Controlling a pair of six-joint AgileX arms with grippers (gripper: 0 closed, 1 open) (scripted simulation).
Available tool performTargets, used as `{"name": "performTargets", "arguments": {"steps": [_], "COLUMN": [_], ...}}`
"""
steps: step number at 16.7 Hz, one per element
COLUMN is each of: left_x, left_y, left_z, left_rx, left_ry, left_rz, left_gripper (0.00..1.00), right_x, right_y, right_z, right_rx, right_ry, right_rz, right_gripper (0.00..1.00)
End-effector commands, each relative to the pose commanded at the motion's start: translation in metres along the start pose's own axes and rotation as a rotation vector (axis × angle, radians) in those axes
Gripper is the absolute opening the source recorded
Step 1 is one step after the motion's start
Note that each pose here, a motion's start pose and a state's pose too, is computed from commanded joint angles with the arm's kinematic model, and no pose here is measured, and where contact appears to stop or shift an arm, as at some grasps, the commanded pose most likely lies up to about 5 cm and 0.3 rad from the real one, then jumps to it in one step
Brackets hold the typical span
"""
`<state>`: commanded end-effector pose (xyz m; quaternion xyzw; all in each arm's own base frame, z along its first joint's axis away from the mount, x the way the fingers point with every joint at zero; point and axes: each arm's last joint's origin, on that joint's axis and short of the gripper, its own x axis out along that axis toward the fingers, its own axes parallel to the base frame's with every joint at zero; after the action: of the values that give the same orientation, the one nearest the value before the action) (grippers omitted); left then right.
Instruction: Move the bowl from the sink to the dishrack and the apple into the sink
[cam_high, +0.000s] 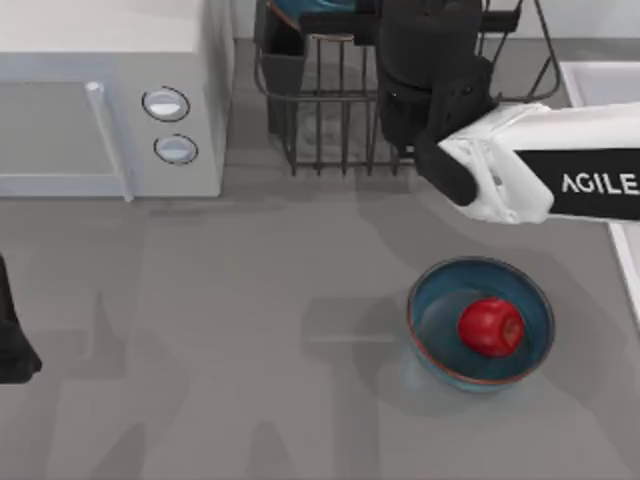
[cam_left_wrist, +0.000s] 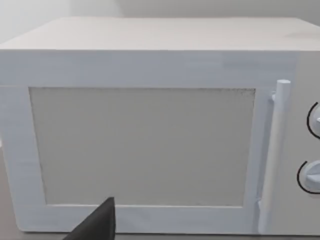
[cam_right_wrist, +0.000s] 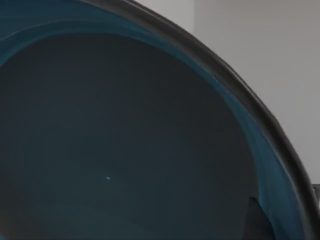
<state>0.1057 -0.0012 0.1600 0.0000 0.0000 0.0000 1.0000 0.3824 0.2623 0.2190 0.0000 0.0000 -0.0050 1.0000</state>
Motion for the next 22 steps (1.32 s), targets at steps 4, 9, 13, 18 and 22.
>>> {"name": "performTargets", "arguments": {"steps": [4,9,13,18,22], "left_x": [0.0000,0.0000,0.0000,0.0000,0.0000], "left_y": [0.0000,0.0000,0.0000,0.0000,0.0000], "left_z": [0.0000,0.0000,0.0000,0.0000,0.0000], "left_rx": [0.000,0.000,0.000,0.000,0.000], "left_ry": [0.000,0.000,0.000,0.000,0.000], "left_rz": [0.000,0.000,0.000,0.000,0.000], "left_gripper": [1.00,1.00,1.00,1.00,1.00], "right_x": [0.0000,0.0000,0.0000,0.0000,-0.0012], "right_y": [0.0000,0.0000,0.0000,0.0000,-0.0088], "right_z": [0.0000,0.0000,0.0000,0.0000,0.0050], "right_rx": [0.000,0.000,0.000,0.000,0.000], "right_ry": [0.000,0.000,0.000,0.000,0.005], "right_rz": [0.000,0.000,0.000,0.000,-0.010], "right_gripper": [0.53,0.90,1.00,1.00,1.00]}}
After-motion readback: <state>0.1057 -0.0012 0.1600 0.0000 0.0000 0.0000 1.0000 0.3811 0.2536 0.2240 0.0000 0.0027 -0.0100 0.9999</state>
